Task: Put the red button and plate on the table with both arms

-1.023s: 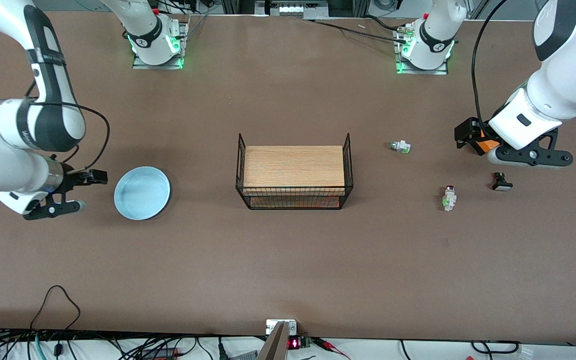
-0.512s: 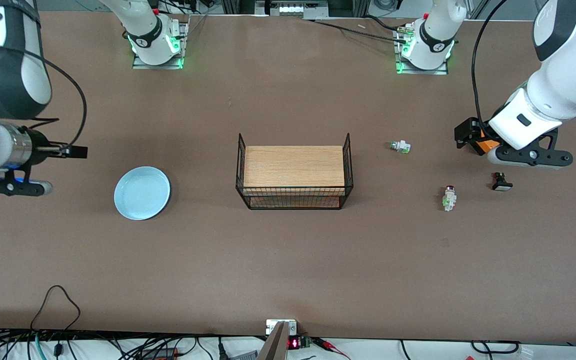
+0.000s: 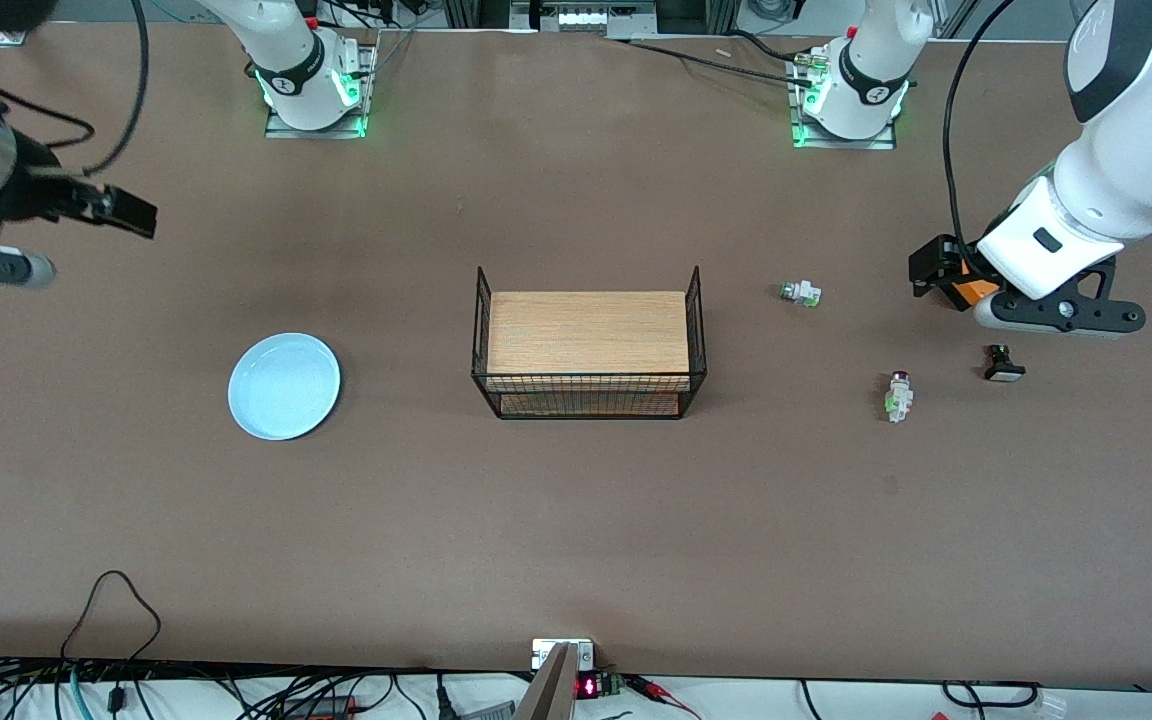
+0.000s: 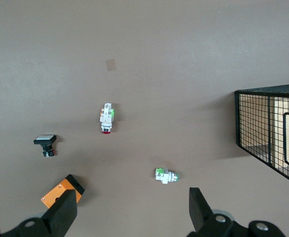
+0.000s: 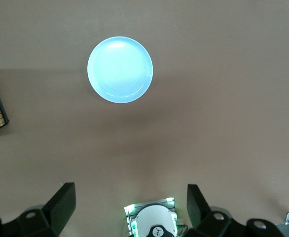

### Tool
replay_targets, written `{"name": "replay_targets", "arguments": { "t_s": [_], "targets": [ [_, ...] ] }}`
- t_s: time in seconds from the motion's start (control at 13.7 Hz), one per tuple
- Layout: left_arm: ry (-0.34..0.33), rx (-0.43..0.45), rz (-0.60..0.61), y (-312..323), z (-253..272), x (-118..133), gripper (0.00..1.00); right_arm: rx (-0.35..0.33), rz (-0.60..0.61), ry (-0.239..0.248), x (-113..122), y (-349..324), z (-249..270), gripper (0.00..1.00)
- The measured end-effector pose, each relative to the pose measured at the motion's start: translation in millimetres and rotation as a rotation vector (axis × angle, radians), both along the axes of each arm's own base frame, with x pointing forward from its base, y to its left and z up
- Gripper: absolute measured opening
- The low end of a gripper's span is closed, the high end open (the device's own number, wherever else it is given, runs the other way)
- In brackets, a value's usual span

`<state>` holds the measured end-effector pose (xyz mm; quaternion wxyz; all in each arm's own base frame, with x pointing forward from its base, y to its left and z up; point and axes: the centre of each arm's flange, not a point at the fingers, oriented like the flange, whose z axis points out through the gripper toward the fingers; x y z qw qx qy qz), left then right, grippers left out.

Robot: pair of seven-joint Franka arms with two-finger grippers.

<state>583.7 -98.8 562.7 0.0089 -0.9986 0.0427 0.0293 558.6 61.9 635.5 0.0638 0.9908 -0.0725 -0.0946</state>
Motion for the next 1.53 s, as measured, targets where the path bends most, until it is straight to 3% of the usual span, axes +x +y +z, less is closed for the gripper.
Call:
{"name": "replay_targets", "arguments": {
  "t_s": [0.29, 0.58, 1.1, 1.53],
  "targets": [
    [0.000, 0.000, 0.000, 0, 0, 0, 1.00, 0.024, -0.031, 0.022, -19, -18, -7, 1.00],
    [-0.001, 0.004, 0.000, 1, 0, 0, 1.00, 0.121, -0.004, 0.053, -17, -18, -26, 1.00],
    [-0.003, 0.015, 0.003, 4, 0, 1, 1.00, 0.136, -0.032, 0.081, -23, -52, -36, 1.00],
    [-0.023, 0.006, 0.007, 42, -6, 8, 1.00, 0.106, -0.024, 0.023, -17, -52, -22, 1.00]
  ]
}}
